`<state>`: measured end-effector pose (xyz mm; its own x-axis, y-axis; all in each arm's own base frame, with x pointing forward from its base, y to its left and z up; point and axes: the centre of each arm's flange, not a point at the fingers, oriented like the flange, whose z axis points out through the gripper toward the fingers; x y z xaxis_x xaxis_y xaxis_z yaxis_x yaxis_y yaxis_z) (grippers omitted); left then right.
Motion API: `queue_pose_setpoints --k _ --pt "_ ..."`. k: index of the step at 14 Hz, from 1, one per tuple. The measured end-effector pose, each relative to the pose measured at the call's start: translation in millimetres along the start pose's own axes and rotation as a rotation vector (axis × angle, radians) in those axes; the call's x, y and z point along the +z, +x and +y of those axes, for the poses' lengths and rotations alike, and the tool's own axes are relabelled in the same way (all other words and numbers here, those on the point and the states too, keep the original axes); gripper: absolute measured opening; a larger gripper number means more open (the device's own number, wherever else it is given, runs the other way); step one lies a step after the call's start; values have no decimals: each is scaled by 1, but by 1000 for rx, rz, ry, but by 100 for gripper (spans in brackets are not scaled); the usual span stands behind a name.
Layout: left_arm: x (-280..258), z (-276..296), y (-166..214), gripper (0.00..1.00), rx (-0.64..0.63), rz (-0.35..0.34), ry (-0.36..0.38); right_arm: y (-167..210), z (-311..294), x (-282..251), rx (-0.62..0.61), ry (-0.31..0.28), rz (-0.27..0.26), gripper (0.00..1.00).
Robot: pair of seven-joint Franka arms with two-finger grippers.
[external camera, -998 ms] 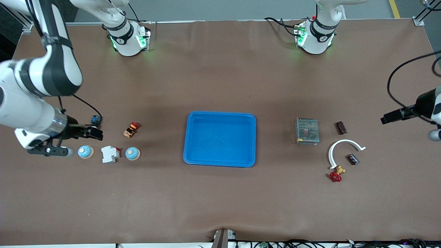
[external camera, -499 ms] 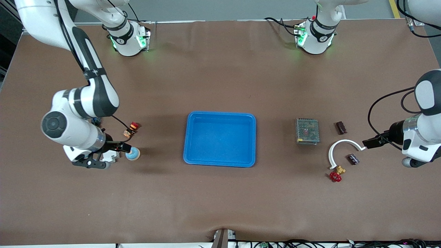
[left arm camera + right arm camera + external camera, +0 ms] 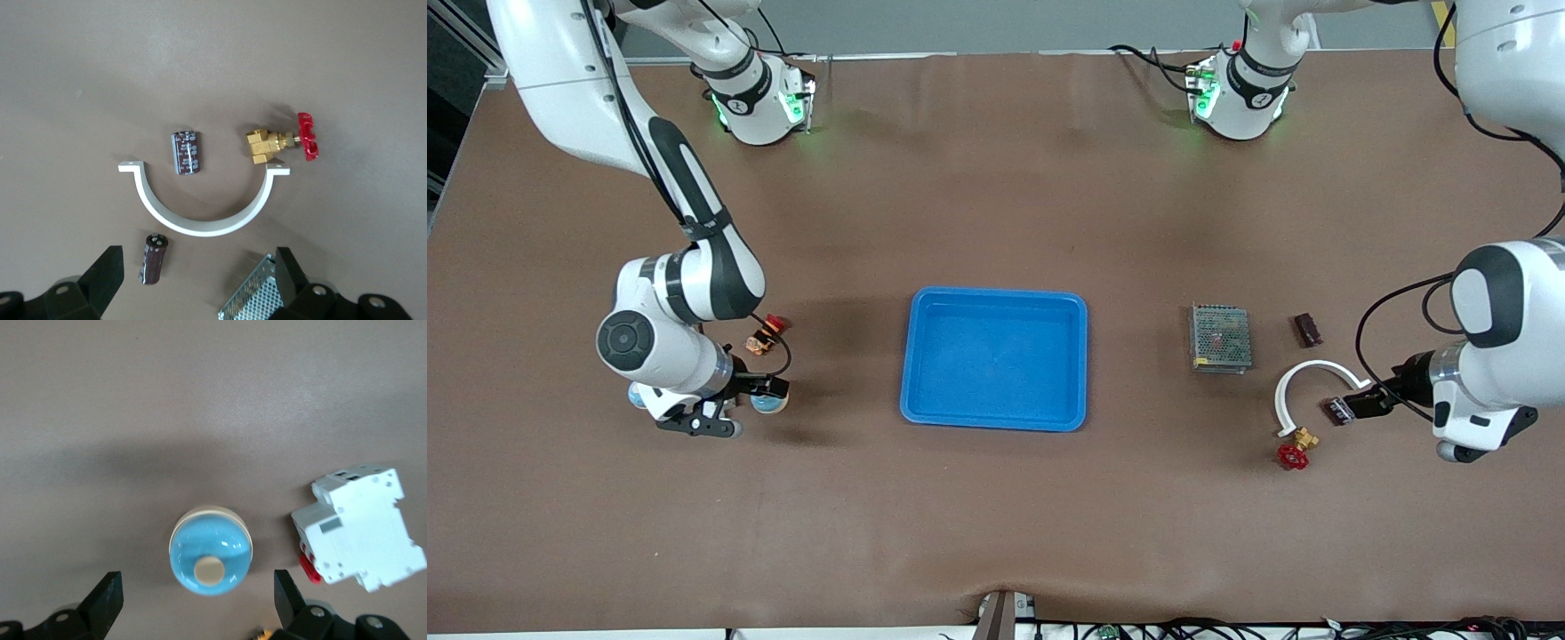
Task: Place electrolytic capacitor and blue bell in tray
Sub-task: 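Grasp a blue bell with the right gripper while the left gripper grasps a capacitor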
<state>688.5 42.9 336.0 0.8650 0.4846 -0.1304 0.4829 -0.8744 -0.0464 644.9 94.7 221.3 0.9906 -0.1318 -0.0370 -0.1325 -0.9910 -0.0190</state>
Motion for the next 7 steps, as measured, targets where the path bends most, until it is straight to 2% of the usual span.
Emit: queue_pose_setpoints --k 3,7 --pt "16 -3 5 100 -8 -16 8 0 1 21 1 4 16 100" --pt "43 -24 27 100 -45 5 -3 0 2 36 3 6 24 100"
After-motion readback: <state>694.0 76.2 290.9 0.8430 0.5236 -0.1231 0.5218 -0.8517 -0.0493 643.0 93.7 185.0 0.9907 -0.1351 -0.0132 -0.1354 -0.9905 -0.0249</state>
